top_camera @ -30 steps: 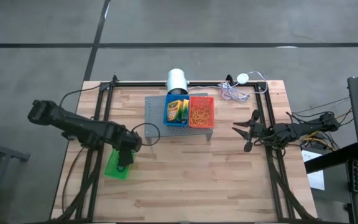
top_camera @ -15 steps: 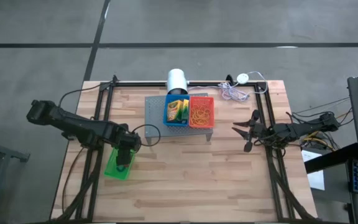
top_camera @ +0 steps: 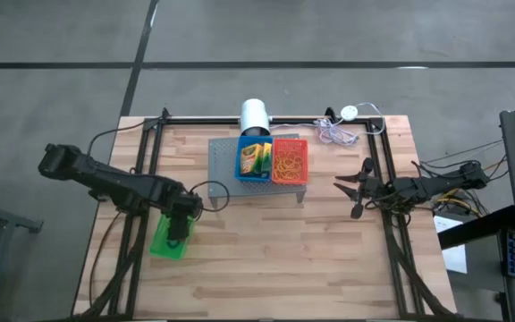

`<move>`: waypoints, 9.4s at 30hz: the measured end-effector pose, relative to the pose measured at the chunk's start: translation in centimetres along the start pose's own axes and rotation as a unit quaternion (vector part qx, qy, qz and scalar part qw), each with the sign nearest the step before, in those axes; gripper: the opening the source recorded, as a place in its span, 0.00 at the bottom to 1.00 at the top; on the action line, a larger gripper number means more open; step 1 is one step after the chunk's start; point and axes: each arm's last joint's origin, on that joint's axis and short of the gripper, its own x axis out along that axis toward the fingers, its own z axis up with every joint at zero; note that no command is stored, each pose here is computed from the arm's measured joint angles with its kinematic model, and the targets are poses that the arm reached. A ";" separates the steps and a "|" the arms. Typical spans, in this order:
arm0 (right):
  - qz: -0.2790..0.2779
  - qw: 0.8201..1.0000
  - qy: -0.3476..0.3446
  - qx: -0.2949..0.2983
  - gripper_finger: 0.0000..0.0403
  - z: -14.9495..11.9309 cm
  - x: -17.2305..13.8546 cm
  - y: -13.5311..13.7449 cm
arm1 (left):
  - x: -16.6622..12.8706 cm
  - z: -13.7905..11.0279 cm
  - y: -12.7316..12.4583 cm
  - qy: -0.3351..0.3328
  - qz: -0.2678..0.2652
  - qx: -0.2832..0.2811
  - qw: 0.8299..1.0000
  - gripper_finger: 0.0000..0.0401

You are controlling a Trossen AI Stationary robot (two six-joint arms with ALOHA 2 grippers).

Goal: Pick & Place Office Desk Supplies
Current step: Put the colored spring keychains into the green bin on the shelf, then return to Home Position

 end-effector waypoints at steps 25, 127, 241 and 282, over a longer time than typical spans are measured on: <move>0.000 1.000 0.000 0.000 0.23 0.0 0.0 0.0 | 0.0 0.3 -0.1 -0.006 -0.028 -0.076 0.997 0.05; 0.000 1.000 0.000 0.000 0.23 0.0 0.0 0.0 | -16.2 14.8 23.3 -0.087 -0.119 0.031 0.989 0.03; 0.000 1.000 0.000 0.000 0.23 0.0 0.0 0.0 | -21.9 9.6 6.5 -0.429 0.034 0.059 0.901 0.54; 0.000 1.000 0.000 0.000 0.23 0.0 0.0 0.0 | -2.5 -6.5 5.8 -0.754 -0.004 0.071 0.653 0.51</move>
